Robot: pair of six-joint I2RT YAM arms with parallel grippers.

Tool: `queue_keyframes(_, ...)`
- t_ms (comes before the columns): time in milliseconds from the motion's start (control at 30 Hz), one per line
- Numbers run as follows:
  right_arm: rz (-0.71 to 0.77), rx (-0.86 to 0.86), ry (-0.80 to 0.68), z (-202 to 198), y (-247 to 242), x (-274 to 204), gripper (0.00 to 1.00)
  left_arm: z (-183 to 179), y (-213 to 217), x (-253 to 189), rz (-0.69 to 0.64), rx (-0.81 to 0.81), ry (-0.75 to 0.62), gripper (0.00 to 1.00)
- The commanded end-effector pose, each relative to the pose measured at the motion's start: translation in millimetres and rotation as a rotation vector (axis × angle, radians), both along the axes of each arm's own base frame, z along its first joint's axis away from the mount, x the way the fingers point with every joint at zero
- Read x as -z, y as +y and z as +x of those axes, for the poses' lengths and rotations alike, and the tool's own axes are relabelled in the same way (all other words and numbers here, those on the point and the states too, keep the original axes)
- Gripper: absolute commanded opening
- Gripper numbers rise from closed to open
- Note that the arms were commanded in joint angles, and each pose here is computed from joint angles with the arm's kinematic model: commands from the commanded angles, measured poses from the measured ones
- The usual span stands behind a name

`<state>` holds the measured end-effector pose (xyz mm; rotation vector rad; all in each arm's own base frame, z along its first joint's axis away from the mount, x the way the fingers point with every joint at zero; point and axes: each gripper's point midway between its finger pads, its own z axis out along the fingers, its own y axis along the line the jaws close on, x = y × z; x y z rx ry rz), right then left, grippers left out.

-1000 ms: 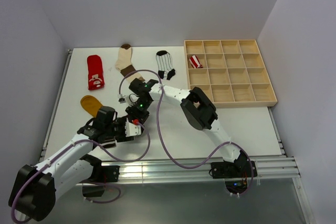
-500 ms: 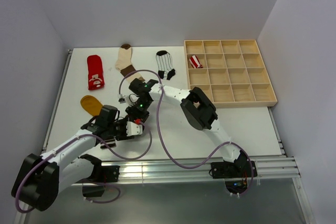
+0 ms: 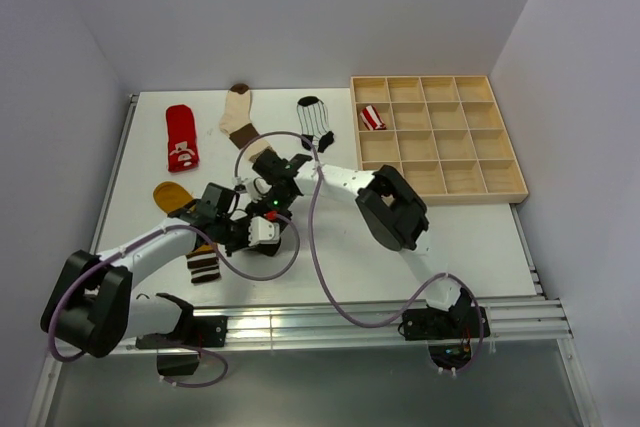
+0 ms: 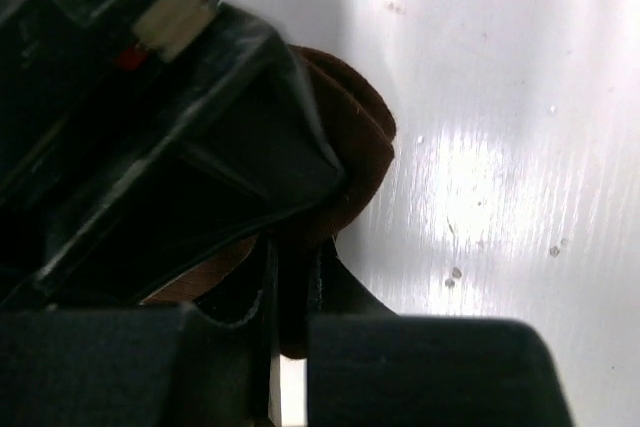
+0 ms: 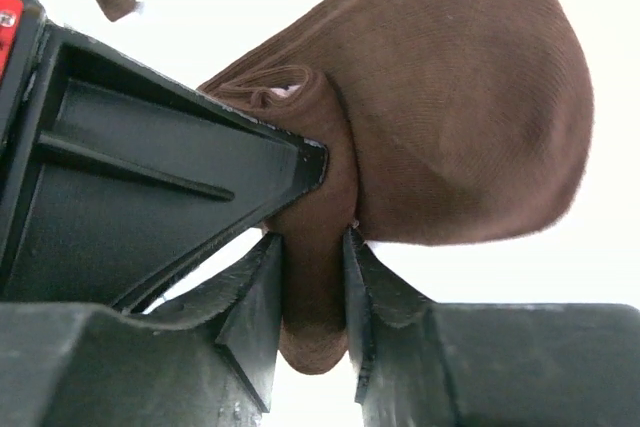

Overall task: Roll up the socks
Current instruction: Roll the sock at the center of the board.

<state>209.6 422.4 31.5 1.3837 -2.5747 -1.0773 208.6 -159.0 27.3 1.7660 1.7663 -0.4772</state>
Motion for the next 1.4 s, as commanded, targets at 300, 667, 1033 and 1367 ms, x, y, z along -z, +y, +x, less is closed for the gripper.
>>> queue_keyframes(300,0.053,0.388,-0.289,65,-72,-63,0.42,8,-35,-12,-0.118,-0.014,0.144,0.0)
queue_keyframes(667,0.061,0.597,-0.415,80,-135,-84,0.43,34,-76,-25,-0.18,-0.018,0.33,0.0)
queue_keyframes(1033,0.172,0.631,-0.572,79,-136,-94,0.49,15,-59,-9,-0.075,0.024,0.498,0.0)
queue_keyframes(1367,0.301,0.555,-0.781,50,-97,-102,0.55,7,-42,1,-0.059,0.02,0.66,0.0)
